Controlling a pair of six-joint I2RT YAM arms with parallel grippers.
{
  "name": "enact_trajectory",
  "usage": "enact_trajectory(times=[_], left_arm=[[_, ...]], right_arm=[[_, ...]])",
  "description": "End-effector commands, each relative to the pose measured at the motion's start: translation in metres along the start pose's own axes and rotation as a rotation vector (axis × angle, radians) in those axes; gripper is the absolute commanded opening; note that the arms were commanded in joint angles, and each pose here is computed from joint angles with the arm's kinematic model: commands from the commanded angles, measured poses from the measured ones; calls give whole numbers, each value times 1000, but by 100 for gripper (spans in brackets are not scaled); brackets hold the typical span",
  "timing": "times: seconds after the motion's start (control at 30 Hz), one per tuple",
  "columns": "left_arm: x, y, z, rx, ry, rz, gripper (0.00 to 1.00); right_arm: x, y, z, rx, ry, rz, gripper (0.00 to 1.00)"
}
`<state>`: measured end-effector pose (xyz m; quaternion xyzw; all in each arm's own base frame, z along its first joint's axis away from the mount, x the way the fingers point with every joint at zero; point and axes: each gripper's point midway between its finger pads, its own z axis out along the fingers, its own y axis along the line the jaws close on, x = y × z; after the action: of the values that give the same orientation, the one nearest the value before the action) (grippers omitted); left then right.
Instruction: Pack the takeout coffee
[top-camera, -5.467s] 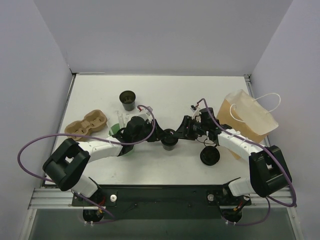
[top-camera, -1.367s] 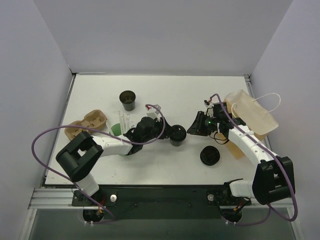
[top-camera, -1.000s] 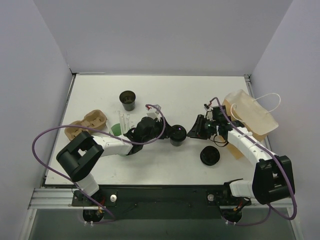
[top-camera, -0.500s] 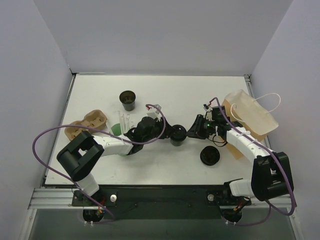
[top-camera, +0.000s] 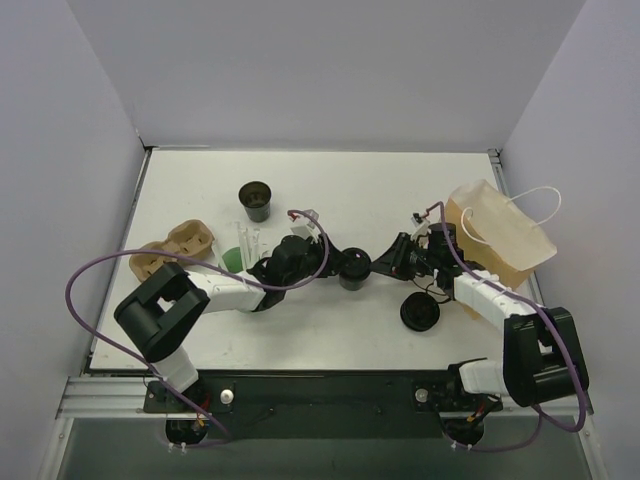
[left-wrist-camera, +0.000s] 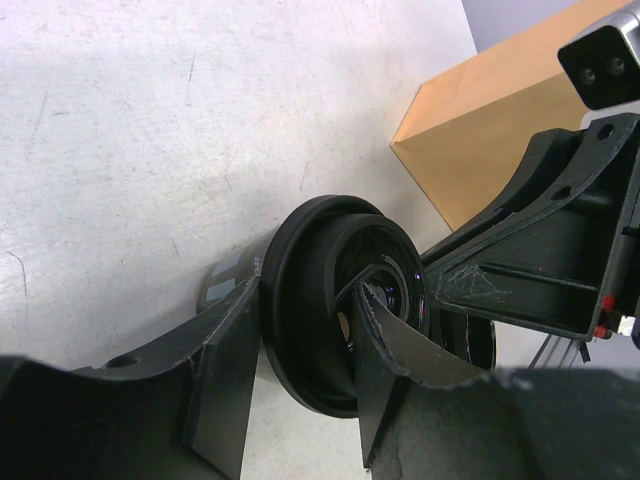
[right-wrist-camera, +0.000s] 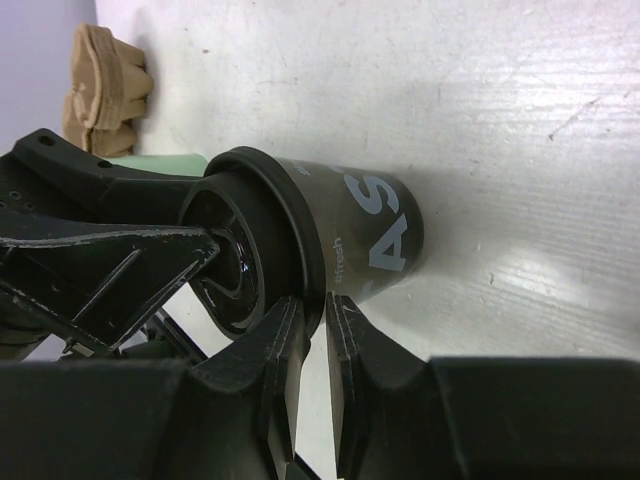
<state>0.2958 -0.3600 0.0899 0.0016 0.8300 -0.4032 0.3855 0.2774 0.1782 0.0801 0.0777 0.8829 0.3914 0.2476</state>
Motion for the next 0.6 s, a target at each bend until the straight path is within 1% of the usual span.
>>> enact_trajectory(times=[0.0, 0.13, 0.17, 0.23, 0.27, 0.33, 0.37, 0.47, 0.5, 0.57], left_arm=[[156, 157, -79, -504, 538, 76, 37], [165, 165, -83, -522, 549, 57, 37], [166, 166, -84, -523, 552, 51, 36], [168, 166, -86, -528, 548, 36, 36], [169, 166, -87, -526, 545, 33, 36], [166, 162, -85, -511, 534, 32, 36], [165, 161, -85, -509, 530, 31, 36], [158, 153, -80, -496, 521, 34, 36], [156, 152, -80, -498, 523, 38, 36], [154, 149, -79, -498, 525, 42, 36]], right_arm=[[59, -75, 10, 238, 96, 71, 15], [67, -80, 8, 269, 89, 78, 12], [66, -92, 2, 355, 76, 80, 11], [68, -98, -2, 397, 76, 70, 10], [68, -98, -1, 397, 75, 70, 10], [66, -83, 3, 329, 93, 38, 13], [55, -68, 2, 297, 71, 12, 15], [33, -30, -6, 190, 32, -26, 29], [15, -11, -8, 152, 0, -46, 37], [3, 5, -15, 123, -3, -67, 42]])
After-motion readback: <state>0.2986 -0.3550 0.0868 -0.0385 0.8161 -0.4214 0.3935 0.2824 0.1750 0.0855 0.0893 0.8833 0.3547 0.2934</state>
